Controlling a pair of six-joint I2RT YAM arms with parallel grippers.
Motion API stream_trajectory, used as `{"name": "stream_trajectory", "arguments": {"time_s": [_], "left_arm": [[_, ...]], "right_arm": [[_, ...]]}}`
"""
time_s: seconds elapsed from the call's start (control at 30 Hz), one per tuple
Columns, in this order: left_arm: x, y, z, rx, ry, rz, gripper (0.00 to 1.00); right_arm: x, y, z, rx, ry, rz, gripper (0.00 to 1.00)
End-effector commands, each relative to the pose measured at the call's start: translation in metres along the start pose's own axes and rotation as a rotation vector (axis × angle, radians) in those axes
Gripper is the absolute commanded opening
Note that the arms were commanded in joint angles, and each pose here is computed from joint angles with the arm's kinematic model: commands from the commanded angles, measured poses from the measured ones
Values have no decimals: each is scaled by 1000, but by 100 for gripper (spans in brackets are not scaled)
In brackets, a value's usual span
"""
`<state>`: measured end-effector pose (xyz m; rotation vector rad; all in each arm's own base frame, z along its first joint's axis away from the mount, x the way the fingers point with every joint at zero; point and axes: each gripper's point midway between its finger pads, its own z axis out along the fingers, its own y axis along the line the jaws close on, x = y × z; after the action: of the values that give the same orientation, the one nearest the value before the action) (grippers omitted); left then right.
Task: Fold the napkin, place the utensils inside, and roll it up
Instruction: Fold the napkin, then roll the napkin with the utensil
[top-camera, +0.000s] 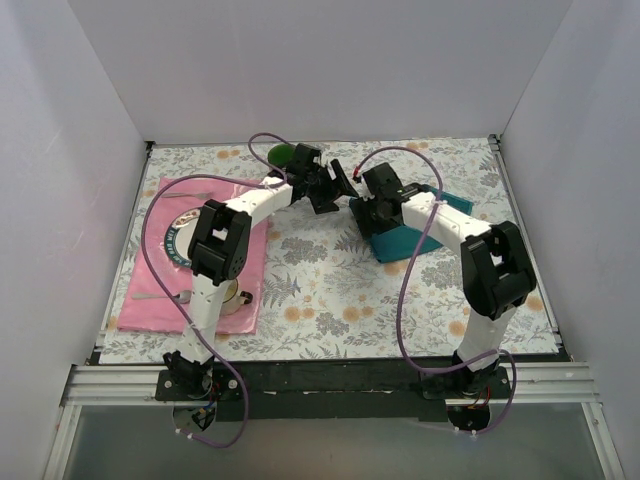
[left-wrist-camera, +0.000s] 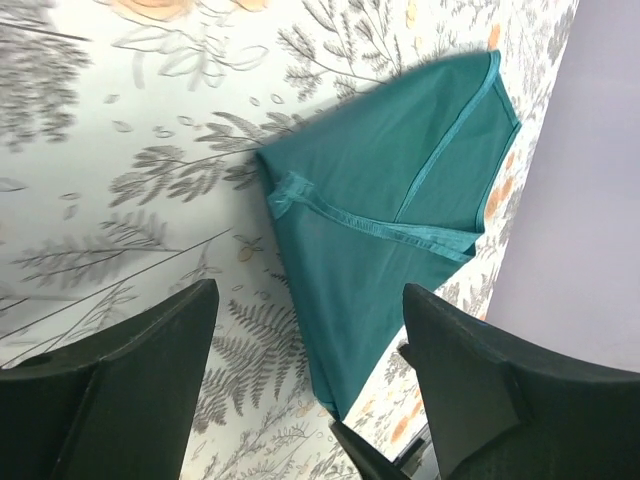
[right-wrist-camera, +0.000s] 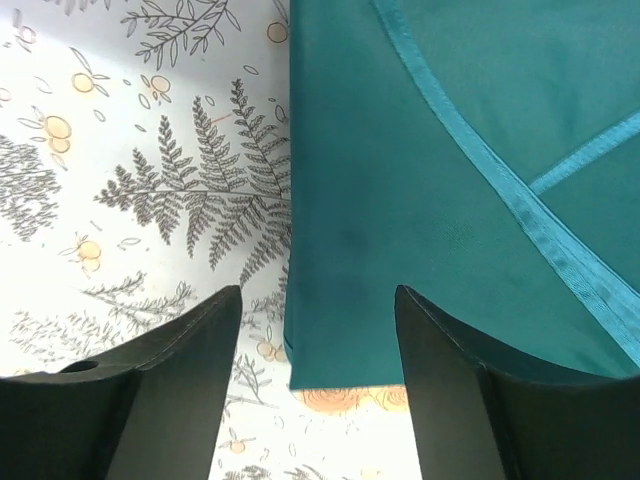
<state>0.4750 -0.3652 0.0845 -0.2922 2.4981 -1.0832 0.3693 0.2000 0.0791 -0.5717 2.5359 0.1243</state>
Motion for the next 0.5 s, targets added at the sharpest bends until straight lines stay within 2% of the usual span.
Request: {"name": "stream_trajectory", "arguments": {"time_s": [0.0,0.47], "left_arm": [[-20,-6,-43,-25,-65,-30,74],[-5,-1,-56,-6,-41,-44,74]], "right_arm": [[-5,-5,11,67,14,-45,72],[19,2,36,36,67,-48,67]]}}
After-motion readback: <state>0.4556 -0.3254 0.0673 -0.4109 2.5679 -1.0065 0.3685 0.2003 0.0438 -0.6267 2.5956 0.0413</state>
